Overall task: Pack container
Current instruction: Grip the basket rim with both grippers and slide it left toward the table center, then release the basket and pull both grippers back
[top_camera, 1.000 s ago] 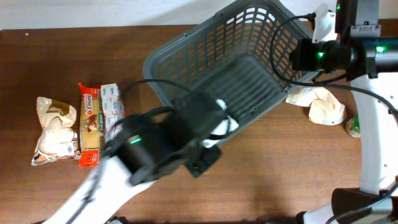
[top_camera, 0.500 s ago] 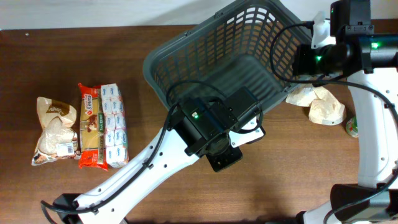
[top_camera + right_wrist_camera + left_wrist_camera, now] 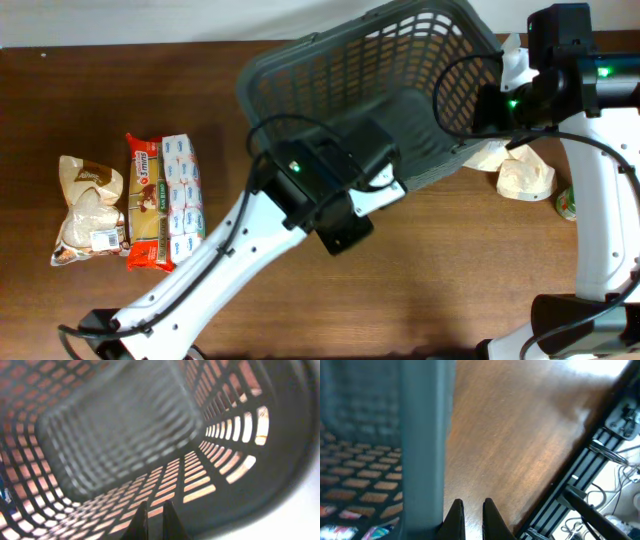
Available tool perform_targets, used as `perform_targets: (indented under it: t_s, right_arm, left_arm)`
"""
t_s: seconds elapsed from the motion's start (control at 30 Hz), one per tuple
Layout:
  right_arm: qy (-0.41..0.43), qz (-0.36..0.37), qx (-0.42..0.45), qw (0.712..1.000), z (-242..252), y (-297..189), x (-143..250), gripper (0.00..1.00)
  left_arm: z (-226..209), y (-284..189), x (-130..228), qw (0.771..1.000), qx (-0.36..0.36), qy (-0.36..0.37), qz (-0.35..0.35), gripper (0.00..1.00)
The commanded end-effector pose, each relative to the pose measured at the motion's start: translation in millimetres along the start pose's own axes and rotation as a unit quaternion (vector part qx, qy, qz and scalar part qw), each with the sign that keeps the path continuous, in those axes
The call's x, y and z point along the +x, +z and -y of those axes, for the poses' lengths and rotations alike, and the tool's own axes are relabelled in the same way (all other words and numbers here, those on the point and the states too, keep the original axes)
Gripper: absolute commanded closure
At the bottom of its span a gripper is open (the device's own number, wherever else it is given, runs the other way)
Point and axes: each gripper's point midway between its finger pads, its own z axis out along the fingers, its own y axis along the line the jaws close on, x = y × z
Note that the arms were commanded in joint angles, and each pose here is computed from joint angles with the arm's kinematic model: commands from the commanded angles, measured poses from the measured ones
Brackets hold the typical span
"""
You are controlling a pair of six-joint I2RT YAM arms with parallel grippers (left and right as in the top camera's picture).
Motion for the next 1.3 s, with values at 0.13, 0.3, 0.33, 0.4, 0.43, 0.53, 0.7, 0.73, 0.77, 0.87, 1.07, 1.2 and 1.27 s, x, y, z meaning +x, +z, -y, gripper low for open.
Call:
perform_targets:
  t_s: [0.13,0.3,0.33,0.4,0.43,0.53,0.7,0.73,0.77,0.87,1.07,1.2,1.27]
  right_arm:
    - [0.004,-0.029,0.014,0.999,6.8,-0.1,12.3,0.96]
    - [0.007,-0.050,0.015,0.999,7.3,-1.3,22.7,0.96]
    - [0.008,-0.054,0.015,0.998,7.5,-1.6,24.8,0.96]
    - [0.009,-0.061,0.016,0.998,7.8,-2.0,28.2,0.96]
    - [0.009,-0.063,0.016,0.998,7.8,-2.1,29.1,0.96]
    - [0.010,-0.065,0.016,0.998,7.8,-2.9,30.5,0.96]
    - [0.006,-0.038,0.013,0.999,6.2,-7.1,21.1,0.96]
    - [0.004,-0.022,0.011,1.000,5.1,-9.5,15.4,0.96]
    - [0.001,-0.004,0.010,1.000,4.0,-12.9,8.9,0.96]
    - [-0.008,0.053,0.004,0.999,0.0,-27.4,-11.8,0.96]
    - [-0.007,0.182,-0.001,0.983,0.5,-80.1,-58.4,0.96]
    - [0.025,0.233,0.018,0.972,27.2,-104.7,-77.2,0.96]
    - [0.072,0.232,0.037,0.969,52.8,-104.2,-77.8,0.96]
  left_arm:
    - [-46.6,-3.6,13.4,0.998,-0.044,-0.046,-0.012,0.98]
    - [-63.1,-5.1,19.3,0.996,-0.062,-0.065,-0.017,0.98]
    - [-66.8,-5.4,20.4,0.995,-0.065,-0.069,-0.017,0.98]
    - [-73.5,-6.0,22.4,0.994,-0.071,-0.078,-0.017,0.98]
    - [-76.8,-6.4,23.6,0.994,-0.073,-0.082,-0.017,0.98]
    - [-84.8,-7.2,27.6,0.992,-0.075,-0.096,-0.018,0.98]
    - [-84.1,-8.9,33.4,0.992,-0.071,-0.100,-0.026,0.98]
    - [-80.6,-10.8,35.3,0.993,-0.064,-0.100,-0.027,0.98]
    - [-77.5,-13.1,36.5,0.993,-0.058,-0.101,-0.025,0.98]
    - [-68.2,-27.3,40.8,0.993,-0.045,-0.112,-0.013,0.98]
    - [-64.5,-85.0,44.9,0.986,-0.076,-0.133,0.072,0.95]
    - [-74.1,-126.9,59.7,0.972,-0.127,-0.148,0.131,0.76]
    - [-80.7,-140.2,72.5,0.964,-0.151,-0.163,0.143,0.74]
